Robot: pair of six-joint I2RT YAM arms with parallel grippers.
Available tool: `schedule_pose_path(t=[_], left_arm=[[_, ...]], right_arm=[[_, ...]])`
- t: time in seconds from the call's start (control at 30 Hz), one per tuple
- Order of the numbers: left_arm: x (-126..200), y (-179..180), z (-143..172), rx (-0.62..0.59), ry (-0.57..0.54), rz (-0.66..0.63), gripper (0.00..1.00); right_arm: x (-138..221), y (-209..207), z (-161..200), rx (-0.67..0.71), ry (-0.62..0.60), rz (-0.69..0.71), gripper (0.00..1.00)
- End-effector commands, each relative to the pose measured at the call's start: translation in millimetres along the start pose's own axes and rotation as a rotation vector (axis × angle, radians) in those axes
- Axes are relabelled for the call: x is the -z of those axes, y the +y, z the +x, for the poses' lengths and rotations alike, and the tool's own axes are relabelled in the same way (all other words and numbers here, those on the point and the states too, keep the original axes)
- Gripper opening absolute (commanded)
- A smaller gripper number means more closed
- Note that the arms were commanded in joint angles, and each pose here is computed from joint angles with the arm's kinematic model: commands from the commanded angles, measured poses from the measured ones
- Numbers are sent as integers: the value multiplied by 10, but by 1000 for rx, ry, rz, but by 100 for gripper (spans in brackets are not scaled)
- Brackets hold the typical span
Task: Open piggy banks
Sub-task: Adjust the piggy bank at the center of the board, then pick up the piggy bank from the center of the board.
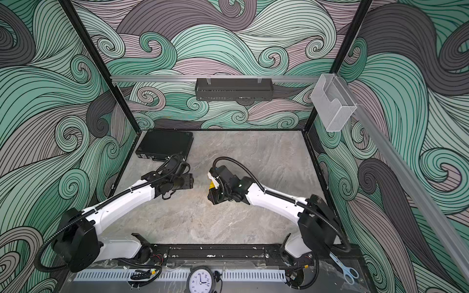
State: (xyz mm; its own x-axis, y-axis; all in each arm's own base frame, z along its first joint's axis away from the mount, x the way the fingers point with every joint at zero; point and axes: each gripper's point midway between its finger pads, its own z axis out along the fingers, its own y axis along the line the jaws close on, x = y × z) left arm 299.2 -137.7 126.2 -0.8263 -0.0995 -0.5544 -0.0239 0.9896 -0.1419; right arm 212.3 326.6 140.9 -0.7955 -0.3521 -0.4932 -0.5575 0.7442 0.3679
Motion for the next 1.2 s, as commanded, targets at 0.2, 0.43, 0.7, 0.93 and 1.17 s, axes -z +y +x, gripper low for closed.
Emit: schedule_pose_path(t=[0.2, 0.43, 0.7, 0.93, 1.17], left_arm=[[119, 129, -16, 142, -44, 50, 73], [131, 163, 17, 151, -31, 56, 74], [127, 128, 1, 149, -30, 76, 74], [101, 113, 3, 143, -21, 79, 74], [82, 108, -6, 140, -22, 80, 74]], right_arm=[[266, -750, -72, 418, 113, 421, 29], [131, -601, -100, 506, 92, 230, 38], [-98, -596, 6, 565, 176, 179, 27], [-156, -554, -89, 591, 129, 213, 27], [-222, -578, -128, 602, 114, 265, 28]])
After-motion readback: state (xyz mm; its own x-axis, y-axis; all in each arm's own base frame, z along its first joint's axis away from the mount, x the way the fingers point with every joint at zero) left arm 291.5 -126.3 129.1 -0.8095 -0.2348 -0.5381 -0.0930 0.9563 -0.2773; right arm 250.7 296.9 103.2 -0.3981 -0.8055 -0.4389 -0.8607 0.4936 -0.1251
